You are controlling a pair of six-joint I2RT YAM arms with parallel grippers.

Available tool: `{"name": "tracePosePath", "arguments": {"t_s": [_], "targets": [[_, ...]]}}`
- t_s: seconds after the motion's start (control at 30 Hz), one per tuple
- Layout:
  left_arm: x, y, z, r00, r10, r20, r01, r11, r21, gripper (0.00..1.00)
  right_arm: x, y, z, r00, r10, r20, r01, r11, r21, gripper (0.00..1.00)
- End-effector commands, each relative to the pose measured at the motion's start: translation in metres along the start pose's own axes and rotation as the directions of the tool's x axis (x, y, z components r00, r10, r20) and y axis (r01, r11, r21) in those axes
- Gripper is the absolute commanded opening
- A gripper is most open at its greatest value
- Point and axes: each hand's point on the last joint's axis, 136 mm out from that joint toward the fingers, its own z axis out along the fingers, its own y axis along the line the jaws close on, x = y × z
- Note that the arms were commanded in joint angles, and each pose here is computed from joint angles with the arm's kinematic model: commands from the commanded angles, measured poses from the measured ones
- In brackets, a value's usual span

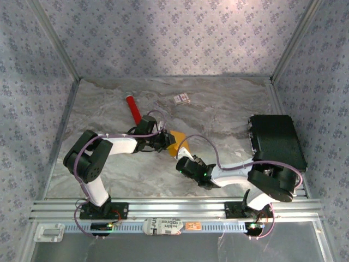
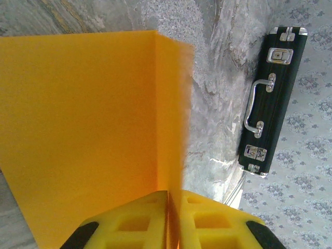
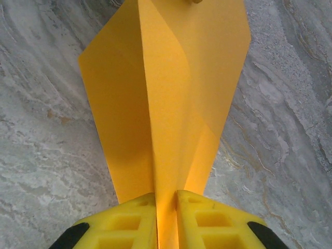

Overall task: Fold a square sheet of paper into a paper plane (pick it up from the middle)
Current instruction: Fourth fold the wing at the center of the table.

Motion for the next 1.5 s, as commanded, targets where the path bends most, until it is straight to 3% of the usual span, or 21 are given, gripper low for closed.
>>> {"name": "tracePosePath", "arguments": {"t_s": [0.0,0.27,0.63,0.8,0.93,1.07,1.47], "targets": [[0.000,-0.011,0.000,1.000,0.017,-0.008,-0.017,1.000,0.012,0.11,-0.008,0.003,-0.001,0.999,0.035,0.022,-0.035,0.999,-0.007,0.17],[-0.001,-0.009,0.001,1.000,0.015,-0.005,-0.015,1.000,0.008,0.05,-0.008,0.002,-0.003,0.998,0.046,0.031,-0.046,0.999,-0.013,0.19],[0.000,-0.008,0.001,1.000,0.011,-0.008,-0.011,1.000,0.006,0.05,-0.005,0.004,-0.003,0.998,0.053,0.025,-0.052,0.998,-0.030,0.11],[0.000,-0.010,-0.002,1.000,0.015,0.000,-0.015,1.000,0.008,0.22,-0.003,0.008,0.000,0.998,0.069,0.011,-0.068,0.996,-0.063,0.07],[-0.003,-0.012,-0.011,0.999,0.034,0.037,-0.033,0.999,-0.014,0.51,-0.004,0.013,0.003,0.994,0.108,0.010,-0.106,0.986,-0.130,0.06],[-0.005,-0.009,-0.022,0.996,0.048,0.081,-0.043,0.998,-0.054,0.63,-0.007,0.016,0.008,0.984,0.177,0.000,-0.173,0.960,-0.221,0.06],[-0.005,-0.005,-0.034,0.994,0.042,0.104,-0.036,0.997,-0.065,0.66,-0.001,0.024,0.015,0.948,0.306,-0.087,-0.316,0.870,-0.379,0.06]]}}
